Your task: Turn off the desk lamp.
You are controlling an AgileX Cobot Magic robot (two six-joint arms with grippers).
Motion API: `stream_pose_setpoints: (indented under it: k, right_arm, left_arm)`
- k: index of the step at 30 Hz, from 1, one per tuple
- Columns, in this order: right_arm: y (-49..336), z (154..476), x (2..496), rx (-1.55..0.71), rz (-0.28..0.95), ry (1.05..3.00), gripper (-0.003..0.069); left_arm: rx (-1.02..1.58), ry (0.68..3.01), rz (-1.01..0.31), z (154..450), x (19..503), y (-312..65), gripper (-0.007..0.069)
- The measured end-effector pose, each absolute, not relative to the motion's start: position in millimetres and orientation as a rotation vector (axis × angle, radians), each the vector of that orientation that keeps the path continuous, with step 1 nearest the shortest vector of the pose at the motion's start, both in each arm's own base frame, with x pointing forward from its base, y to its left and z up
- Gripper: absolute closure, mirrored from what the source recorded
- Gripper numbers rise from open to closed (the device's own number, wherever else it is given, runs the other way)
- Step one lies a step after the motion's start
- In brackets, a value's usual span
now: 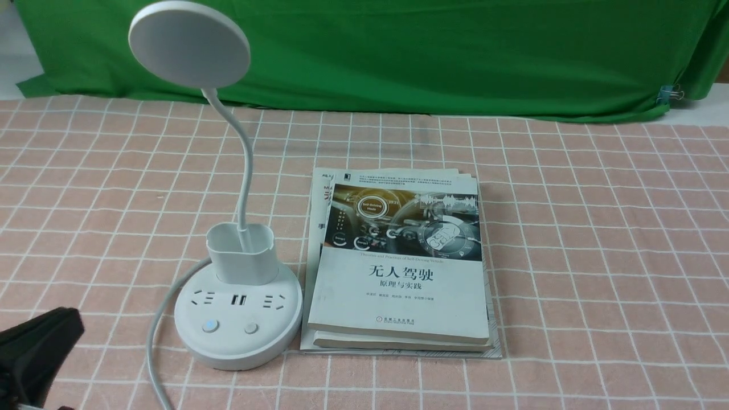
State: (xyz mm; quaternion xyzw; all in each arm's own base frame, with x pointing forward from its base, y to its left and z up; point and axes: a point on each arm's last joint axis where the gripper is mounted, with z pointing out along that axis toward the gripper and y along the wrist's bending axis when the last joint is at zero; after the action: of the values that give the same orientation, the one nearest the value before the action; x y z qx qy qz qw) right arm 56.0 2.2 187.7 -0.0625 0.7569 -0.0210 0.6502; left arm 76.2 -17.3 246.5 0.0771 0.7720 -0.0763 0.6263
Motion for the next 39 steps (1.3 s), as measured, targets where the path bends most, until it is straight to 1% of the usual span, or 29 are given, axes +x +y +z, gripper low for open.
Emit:
stream_pose_setpoints:
  k: [2, 5, 6, 7, 8, 10, 17, 39]
  right_arm:
    - [2, 188, 56, -0.142, -0.048, 1.719, 0.0419]
    - [2, 188, 56, -0.142, -0.048, 1.719, 0.0419]
    - [2, 188, 56, -0.142, -0.048, 1.719, 0.0419]
    - [2, 188, 56, -0.142, -0.048, 1.719, 0.0419]
    - [2, 188, 56, -0.142, -0.048, 1.719, 0.0419]
    - [2, 188, 56, -0.142, -0.048, 1.719, 0.0419]
    - [2, 188, 56, -0.142, -0.048, 1.719, 0.0419]
    - [2, 188, 56, -0.142, -0.048, 1.719, 0.0419]
  left_arm:
    - [0.109, 1.749, -0.110, 233, 68, -10, 0.0620]
    - [0.043, 1.730, -0.047, 214, 61, -4, 0.0620]
    - [0.040, 1.728, -0.043, 213, 61, -4, 0.0620]
    - [0.010, 1.720, -0.020, 202, 57, -2, 0.0620]
    - [0.006, 1.720, -0.019, 202, 57, -2, 0.0620]
    - [-0.035, 1.737, -0.010, 191, 56, 0, 0.0620]
    - [-0.088, 1.779, -0.066, 185, 55, -1, 0.0620]
    - [-0.096, 1.785, -0.074, 184, 55, -1, 0.0620]
